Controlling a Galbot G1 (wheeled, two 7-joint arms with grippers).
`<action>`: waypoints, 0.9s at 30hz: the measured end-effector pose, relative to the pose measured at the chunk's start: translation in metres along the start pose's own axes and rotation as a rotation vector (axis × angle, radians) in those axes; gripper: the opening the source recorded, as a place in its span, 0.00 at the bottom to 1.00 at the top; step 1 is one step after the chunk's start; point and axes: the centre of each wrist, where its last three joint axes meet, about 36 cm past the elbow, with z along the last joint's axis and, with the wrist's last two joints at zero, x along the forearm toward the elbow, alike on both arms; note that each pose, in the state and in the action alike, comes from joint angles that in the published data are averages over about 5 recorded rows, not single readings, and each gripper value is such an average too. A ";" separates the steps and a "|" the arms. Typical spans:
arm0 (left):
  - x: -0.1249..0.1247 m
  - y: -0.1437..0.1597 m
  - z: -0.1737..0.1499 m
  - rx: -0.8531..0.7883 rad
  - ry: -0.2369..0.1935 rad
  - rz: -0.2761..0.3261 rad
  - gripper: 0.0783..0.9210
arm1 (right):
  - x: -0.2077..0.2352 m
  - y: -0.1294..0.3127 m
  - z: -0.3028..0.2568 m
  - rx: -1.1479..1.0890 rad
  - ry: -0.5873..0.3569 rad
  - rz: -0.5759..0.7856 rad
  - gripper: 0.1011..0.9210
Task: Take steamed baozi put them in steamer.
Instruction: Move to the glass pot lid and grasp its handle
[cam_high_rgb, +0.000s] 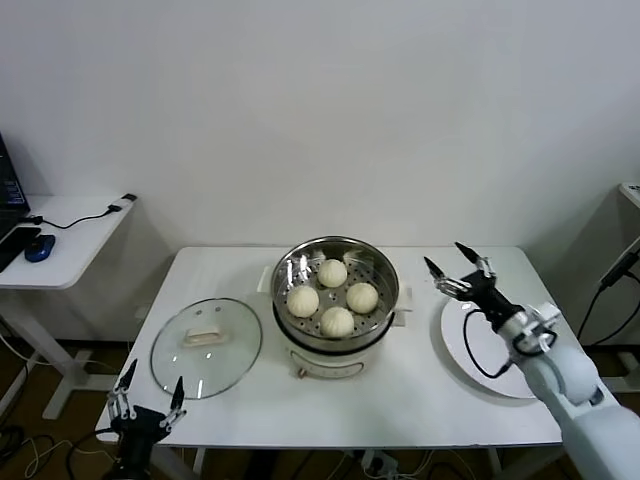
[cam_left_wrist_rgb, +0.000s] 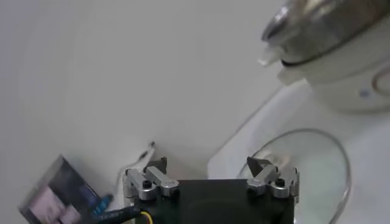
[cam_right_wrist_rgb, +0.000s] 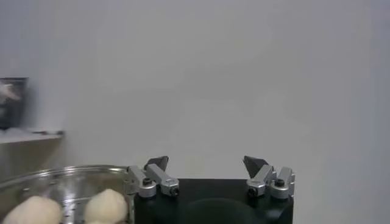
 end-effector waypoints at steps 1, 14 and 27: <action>-0.002 0.000 0.001 -0.046 0.001 -0.001 0.88 | 0.009 -0.002 0.004 -0.006 -0.001 0.025 0.88; -0.041 -0.018 0.013 -0.454 0.024 -0.023 0.88 | 0.078 0.000 0.045 -0.029 0.056 0.219 0.88; -0.104 -0.076 -0.004 -0.539 0.085 -0.034 0.88 | 0.083 0.008 0.066 0.010 0.124 0.276 0.88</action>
